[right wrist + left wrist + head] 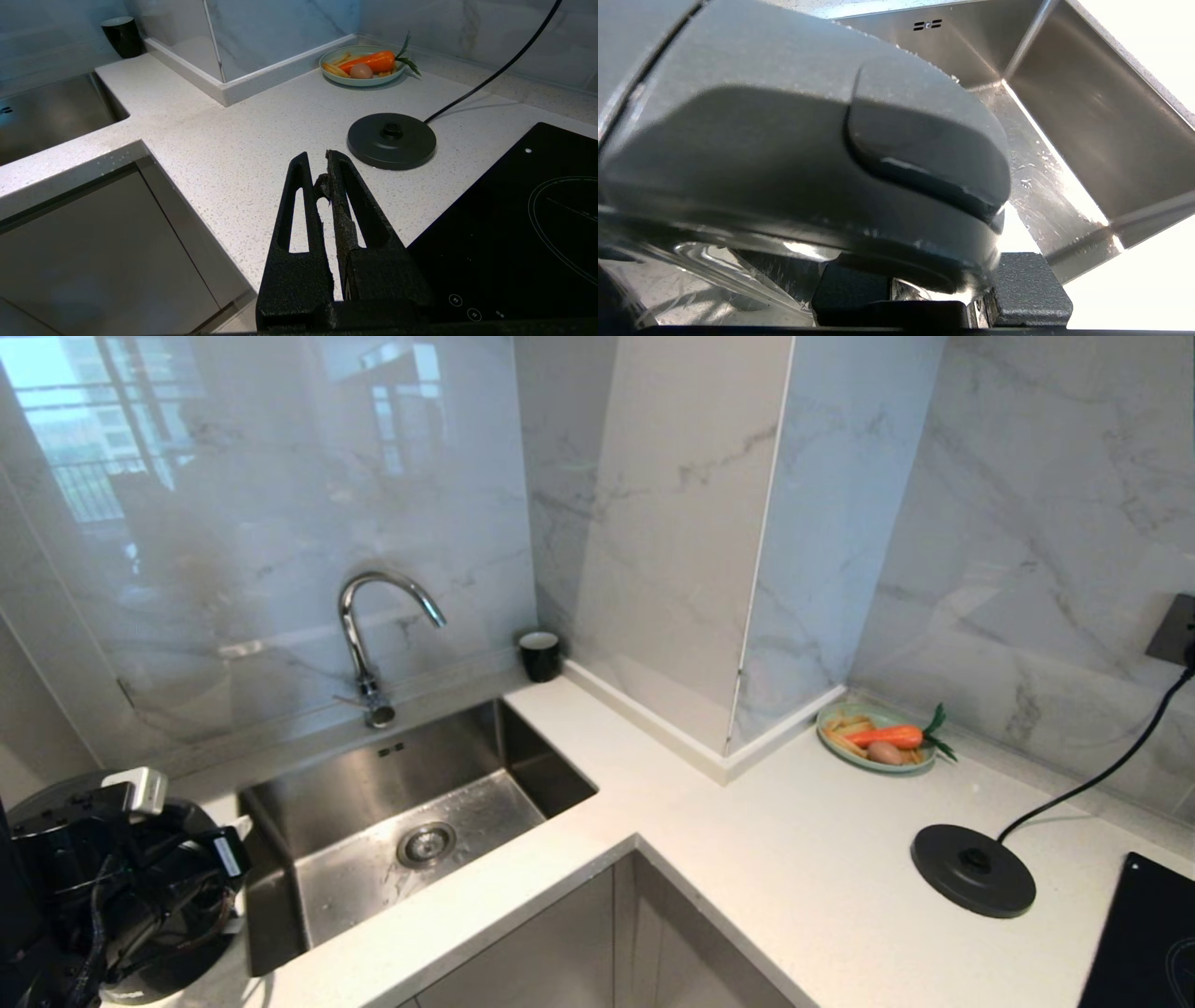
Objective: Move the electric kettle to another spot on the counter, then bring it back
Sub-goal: Grab the kettle
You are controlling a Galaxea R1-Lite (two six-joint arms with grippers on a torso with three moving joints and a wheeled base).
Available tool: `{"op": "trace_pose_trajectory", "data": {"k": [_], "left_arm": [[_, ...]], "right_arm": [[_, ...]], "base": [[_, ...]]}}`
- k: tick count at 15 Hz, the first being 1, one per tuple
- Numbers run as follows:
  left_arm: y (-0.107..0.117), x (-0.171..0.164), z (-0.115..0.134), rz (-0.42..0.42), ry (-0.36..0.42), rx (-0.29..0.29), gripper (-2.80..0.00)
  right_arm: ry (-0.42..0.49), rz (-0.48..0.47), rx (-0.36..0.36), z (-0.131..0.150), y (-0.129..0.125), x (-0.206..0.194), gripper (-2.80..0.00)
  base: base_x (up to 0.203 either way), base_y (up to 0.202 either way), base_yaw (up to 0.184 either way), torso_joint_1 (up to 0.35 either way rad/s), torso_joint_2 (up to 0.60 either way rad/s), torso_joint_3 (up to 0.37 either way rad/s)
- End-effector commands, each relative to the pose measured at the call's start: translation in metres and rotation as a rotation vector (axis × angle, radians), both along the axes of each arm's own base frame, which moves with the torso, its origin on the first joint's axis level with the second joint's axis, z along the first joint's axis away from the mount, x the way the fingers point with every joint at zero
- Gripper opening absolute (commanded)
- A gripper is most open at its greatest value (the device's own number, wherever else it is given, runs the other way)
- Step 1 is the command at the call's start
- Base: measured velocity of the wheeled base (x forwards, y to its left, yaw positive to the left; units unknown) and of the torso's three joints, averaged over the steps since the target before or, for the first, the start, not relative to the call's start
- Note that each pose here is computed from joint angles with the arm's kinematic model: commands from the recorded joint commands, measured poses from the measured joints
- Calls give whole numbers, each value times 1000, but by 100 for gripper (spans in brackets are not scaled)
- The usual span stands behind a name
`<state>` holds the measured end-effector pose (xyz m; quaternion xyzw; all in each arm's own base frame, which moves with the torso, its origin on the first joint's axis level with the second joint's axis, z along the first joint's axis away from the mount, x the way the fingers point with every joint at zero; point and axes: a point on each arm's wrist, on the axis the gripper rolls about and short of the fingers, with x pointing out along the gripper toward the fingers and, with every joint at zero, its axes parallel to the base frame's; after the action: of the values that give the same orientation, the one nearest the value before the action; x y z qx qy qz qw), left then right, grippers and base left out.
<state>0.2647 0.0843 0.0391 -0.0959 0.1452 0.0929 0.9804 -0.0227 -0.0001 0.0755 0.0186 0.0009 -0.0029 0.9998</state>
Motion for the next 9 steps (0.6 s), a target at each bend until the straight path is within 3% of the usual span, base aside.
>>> {"op": "trace_pose_trajectory", "data": {"k": [1, 5, 9], "left_arm": [[-1, 2, 10, -6, -46, 16, -280], [-10, 4, 34, -20, -137, 48, -280], [-21, 6, 38, -20, -150, 59, -280]], "right_arm": [[0, 0, 0, 0, 0, 0, -280], [0, 0, 0, 0, 0, 0, -280], [0, 0, 0, 0, 0, 0, -280]], "base": [[0, 0, 0, 0, 0, 0], [0, 0, 0, 1, 6, 2], [0, 0, 0, 0, 0, 0]]}}
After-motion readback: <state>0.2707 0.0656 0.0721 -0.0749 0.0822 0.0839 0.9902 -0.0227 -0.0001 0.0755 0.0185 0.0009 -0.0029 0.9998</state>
